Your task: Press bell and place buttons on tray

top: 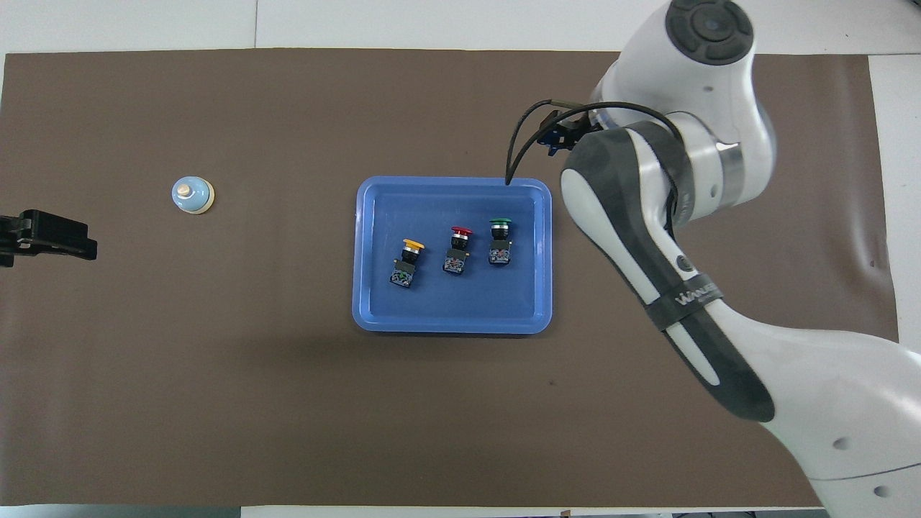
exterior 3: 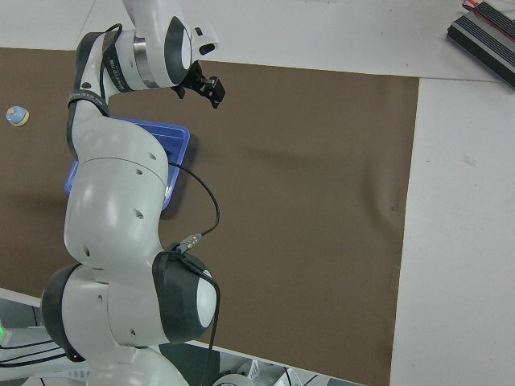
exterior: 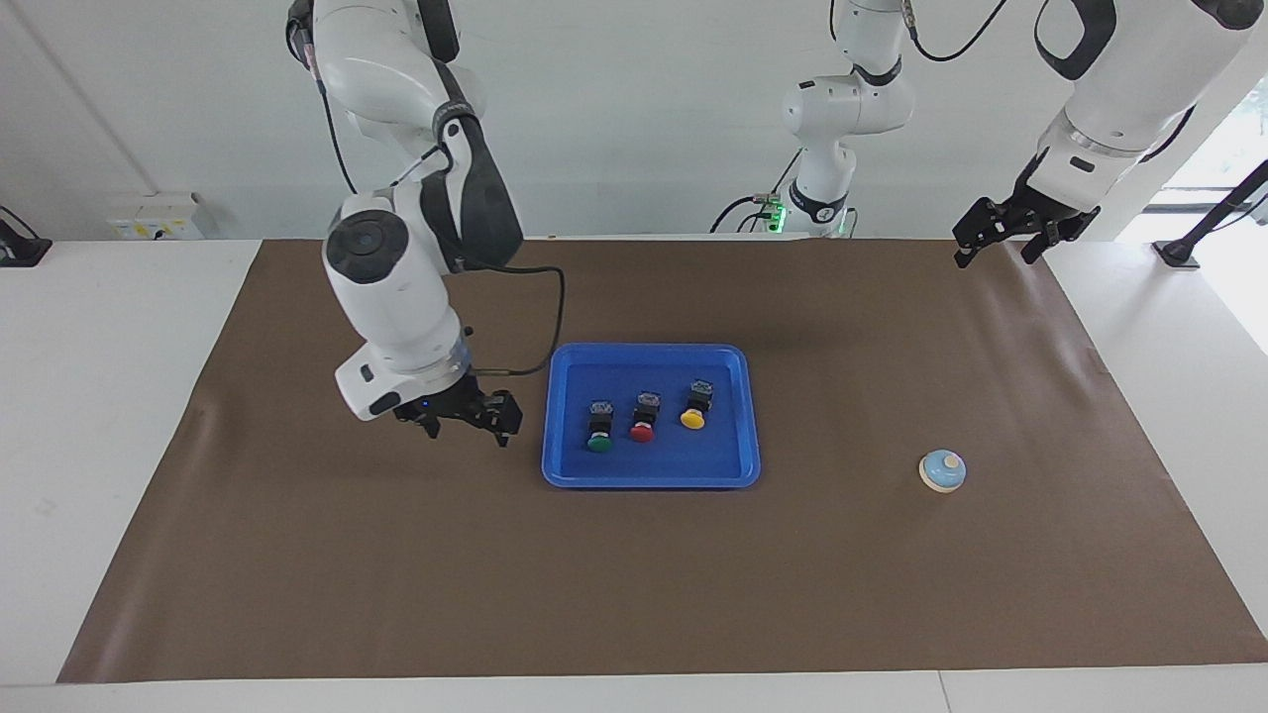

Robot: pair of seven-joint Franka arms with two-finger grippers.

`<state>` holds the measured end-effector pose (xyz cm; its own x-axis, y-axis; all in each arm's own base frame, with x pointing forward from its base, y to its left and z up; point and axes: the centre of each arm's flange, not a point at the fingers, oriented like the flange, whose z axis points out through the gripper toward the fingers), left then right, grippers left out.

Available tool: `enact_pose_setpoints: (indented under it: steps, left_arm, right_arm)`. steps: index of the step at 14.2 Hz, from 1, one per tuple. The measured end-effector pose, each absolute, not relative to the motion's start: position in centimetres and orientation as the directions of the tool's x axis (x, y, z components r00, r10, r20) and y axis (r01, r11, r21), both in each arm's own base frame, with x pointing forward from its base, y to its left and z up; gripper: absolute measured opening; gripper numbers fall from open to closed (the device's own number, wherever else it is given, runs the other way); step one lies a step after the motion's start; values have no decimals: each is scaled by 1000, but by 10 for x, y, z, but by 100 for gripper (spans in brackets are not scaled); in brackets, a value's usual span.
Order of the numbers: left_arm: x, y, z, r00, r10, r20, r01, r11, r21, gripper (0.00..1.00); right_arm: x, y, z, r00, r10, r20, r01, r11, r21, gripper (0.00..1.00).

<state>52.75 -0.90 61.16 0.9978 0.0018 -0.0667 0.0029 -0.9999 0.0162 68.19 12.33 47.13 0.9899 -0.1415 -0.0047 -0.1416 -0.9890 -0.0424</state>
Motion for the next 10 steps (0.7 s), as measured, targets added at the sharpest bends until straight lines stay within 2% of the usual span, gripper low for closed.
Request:
enact_pose_setpoints:
  steps: [5,10]
  left_arm:
    - [528,-9,612,998,2,-67,3,-1000,16,100]
    - [528,-9,612,998,2,-67,3,-1000,16,100]
  right_arm:
    - [668,29,509,998,-29,-49,-31,-999,-38,100]
    - [644,-32,537,996,-4,-88,-6,-1000,-28,100]
